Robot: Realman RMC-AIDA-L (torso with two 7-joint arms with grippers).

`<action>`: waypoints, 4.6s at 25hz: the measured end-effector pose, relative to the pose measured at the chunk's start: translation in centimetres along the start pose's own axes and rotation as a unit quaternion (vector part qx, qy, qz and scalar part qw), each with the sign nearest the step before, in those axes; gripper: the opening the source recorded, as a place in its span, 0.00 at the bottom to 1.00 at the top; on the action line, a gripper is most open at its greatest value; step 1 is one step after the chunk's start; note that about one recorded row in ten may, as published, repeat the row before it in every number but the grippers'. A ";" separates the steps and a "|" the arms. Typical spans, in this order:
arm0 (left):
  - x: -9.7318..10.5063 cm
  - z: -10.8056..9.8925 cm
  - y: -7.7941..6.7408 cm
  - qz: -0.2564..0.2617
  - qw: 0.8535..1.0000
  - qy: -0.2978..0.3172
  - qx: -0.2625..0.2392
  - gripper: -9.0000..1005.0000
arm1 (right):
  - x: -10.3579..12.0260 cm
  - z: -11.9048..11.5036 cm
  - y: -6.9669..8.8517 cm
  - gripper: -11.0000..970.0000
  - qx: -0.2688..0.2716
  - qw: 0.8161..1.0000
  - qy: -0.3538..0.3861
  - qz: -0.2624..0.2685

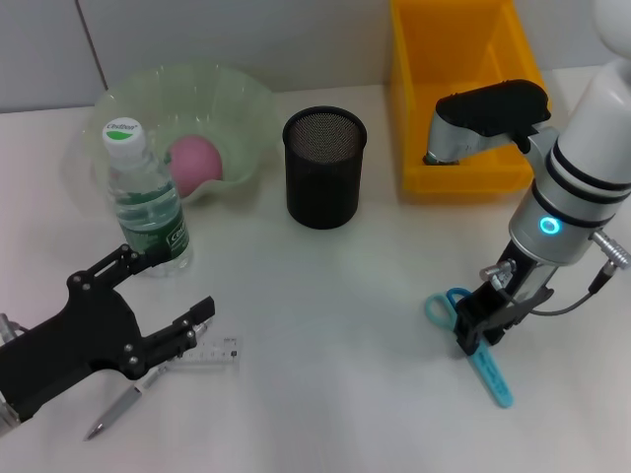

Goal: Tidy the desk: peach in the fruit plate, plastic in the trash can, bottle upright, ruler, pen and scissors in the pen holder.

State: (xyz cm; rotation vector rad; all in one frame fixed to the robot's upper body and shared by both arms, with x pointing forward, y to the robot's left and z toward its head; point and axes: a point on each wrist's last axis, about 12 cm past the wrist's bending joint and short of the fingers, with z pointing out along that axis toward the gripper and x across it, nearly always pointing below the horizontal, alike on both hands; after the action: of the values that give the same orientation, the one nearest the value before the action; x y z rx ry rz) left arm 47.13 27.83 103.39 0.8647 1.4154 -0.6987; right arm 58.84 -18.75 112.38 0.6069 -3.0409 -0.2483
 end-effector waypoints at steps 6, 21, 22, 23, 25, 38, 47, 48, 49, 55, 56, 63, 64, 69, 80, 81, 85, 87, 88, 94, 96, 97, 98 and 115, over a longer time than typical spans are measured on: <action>0.0 0.0 0.0 0.000 1.000 0.000 0.000 0.78 | 0.1 0.1 -0.1 0.31 0.001 1.000 0.002 0.002; 0.0 -0.1 -0.1 -0.001 1.000 0.000 0.000 0.78 | 0.4 0.4 0.0 0.23 0.008 1.000 0.010 -0.005; 0.0 -0.1 -0.1 -0.001 1.000 0.000 0.000 0.78 | 0.4 0.4 -0.1 0.23 0.008 1.000 0.008 -0.006; 0.0 -0.1 -0.1 -0.001 1.000 0.000 0.000 0.78 | 0.5 0.3 -0.1 0.23 0.007 1.000 0.007 -0.005; 0.0 -0.2 -0.1 -0.001 1.000 -0.001 0.000 0.78 | 0.5 0.2 -0.1 0.23 0.006 1.000 0.003 -0.004; 0.0 -0.3 -0.2 -0.002 1.000 -0.004 0.002 0.78 | 1.0 -2.1 -0.3 0.23 0.007 0.999 -0.043 -0.010; -0.2 -0.2 0.0 0.000 1.000 -0.009 -0.002 0.78 | 1.8 -7.6 0.1 0.24 0.031 0.988 -0.145 -0.031; -0.2 -0.2 0.0 0.000 1.000 -0.010 -0.002 0.78 | 1.9 -8.2 0.1 0.24 0.035 0.986 -0.157 -0.034; -0.2 -0.2 0.0 0.001 1.000 -0.011 -0.002 0.78 | 2.1 -8.8 0.3 0.24 0.040 0.983 -0.173 -0.038; -0.3 0.0 0.0 -0.001 1.000 -0.014 -0.002 0.78 | 2.3 -12.2 1.4 0.24 0.075 0.953 -0.282 -0.079; -0.3 0.0 -0.1 -0.001 1.000 -0.015 -0.002 0.78 | 2.3 -12.6 1.6 0.24 0.079 0.948 -0.297 -0.085; -0.5 -0.4 -0.4 -0.009 1.000 -0.029 0.000 0.78 | 0.7 -13.2 2.4 0.24 0.101 0.904 -0.394 -0.132; -0.5 -0.4 -0.4 -0.011 0.999 -0.030 0.000 0.78 | 0.4 -12.9 2.5 0.24 0.103 0.900 -0.402 -0.138; -0.4 -0.5 -0.5 -0.016 0.999 -0.030 -0.001 0.78 | -1.3 -11.2 3.4 0.24 0.107 0.872 -0.448 -0.167; -0.3 -0.4 -0.6 -0.023 0.999 -0.028 -0.002 0.78 | -3.5 -6.1 5.1 0.24 0.085 0.841 -0.500 -0.190; -0.3 -0.4 -0.6 -0.024 0.999 -0.027 -0.002 0.78 | -3.6 -5.7 5.2 0.24 0.085 0.839 -0.503 -0.192; -0.3 -0.4 -0.6 -0.024 0.999 -0.028 -0.002 0.78 | -3.9 -4.0 5.4 0.25 0.087 0.831 -0.513 -0.196; -0.3 -0.4 -0.6 -0.026 0.999 -0.028 -0.001 0.78 | -4.0 -3.3 5.4 0.25 0.088 0.830 -0.514 -0.197; -0.4 -0.3 -0.5 -0.027 0.999 -0.028 -0.001 0.78 | -4.0 -3.1 5.4 0.25 0.089 0.828 -0.517 -0.198; -0.4 -0.2 -0.4 -0.026 0.999 -0.029 0.001 0.78 | -4.3 -1.3 5.2 0.25 0.081 0.829 -0.520 -0.191; -0.4 -0.1 -0.4 -0.026 0.999 -0.029 0.001 0.78 | -4.2 -0.7 5.2 0.25 0.081 0.830 -0.517 -0.191; -0.4 -0.1 -0.4 -0.026 0.999 -0.029 0.001 0.78 | -4.2 -0.2 5.2 0.25 0.078 0.834 -0.513 -0.189; -0.5 -0.1 -0.4 -0.025 0.999 -0.029 0.001 0.78 | -4.2 -0.2 5.2 0.25 0.078 0.834 -0.513 -0.189; -0.7 -0.2 -0.2 -0.021 0.999 -0.031 0.003 0.78 | -1.2 -2.7 5.2 0.63 0.058 0.811 -0.561 -0.157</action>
State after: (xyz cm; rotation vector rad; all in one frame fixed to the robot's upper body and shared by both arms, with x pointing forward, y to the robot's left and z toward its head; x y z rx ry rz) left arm 46.88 27.83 104.04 0.8128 1.3811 -0.7561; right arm 58.12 -13.91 115.85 1.3998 -4.0481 -0.6252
